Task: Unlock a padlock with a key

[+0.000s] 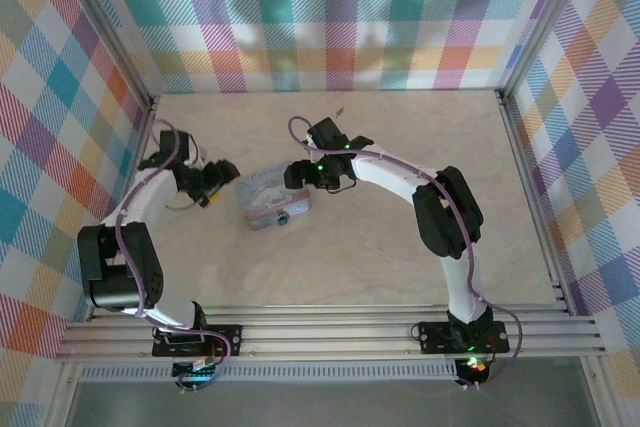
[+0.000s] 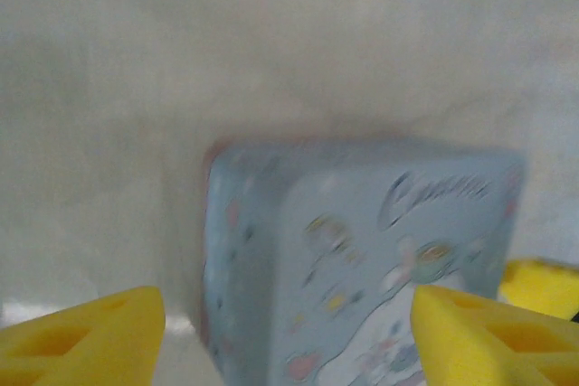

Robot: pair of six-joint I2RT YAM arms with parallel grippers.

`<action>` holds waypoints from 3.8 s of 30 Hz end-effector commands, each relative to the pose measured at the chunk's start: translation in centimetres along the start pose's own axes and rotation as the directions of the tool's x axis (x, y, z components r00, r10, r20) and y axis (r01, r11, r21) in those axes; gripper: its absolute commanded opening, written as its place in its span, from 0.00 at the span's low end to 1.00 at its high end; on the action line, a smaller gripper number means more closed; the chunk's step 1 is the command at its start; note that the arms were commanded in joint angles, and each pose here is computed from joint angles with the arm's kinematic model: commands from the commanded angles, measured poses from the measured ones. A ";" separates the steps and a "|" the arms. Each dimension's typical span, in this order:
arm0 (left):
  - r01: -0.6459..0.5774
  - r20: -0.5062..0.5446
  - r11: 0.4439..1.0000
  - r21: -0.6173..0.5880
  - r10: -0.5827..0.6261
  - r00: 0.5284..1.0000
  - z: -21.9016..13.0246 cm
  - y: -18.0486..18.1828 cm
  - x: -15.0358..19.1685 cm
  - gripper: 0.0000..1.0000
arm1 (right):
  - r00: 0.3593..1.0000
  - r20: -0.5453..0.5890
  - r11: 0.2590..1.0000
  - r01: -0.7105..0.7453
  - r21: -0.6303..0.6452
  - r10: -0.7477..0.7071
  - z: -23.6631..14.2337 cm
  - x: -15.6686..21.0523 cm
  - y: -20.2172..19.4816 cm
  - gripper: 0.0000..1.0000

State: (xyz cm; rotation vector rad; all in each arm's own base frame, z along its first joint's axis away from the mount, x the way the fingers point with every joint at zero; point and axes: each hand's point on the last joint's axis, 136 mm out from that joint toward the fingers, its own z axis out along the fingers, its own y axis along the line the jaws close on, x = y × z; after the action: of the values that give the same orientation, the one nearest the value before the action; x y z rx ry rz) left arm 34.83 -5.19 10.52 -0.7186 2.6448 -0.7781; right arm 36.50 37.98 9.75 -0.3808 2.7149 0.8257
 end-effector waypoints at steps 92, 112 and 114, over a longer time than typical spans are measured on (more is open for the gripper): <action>-0.551 0.180 0.835 0.005 0.541 0.822 20.4 -27.6 -7.6 0.52 | 0.904 0.315 0.924 -0.350 0.156 0.289 -20.9 3.5 -18.5 0.62; -0.410 0.178 0.908 0.088 0.391 0.903 22.3 -24.4 -11.6 0.43 | 0.936 0.347 0.903 -0.201 0.379 0.063 -10.5 -15.6 -15.9 0.57; -0.388 0.170 0.918 0.080 0.371 0.913 21.5 -23.8 -11.9 0.43 | 0.934 0.354 0.907 -0.184 0.379 0.042 -8.2 -17.8 -15.7 0.57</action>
State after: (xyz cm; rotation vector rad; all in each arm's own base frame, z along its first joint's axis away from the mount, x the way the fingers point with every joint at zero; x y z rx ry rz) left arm 62.62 -26.73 4.47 -0.1665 2.4879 -0.6878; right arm 55.72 22.84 16.26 0.0500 2.4689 0.3811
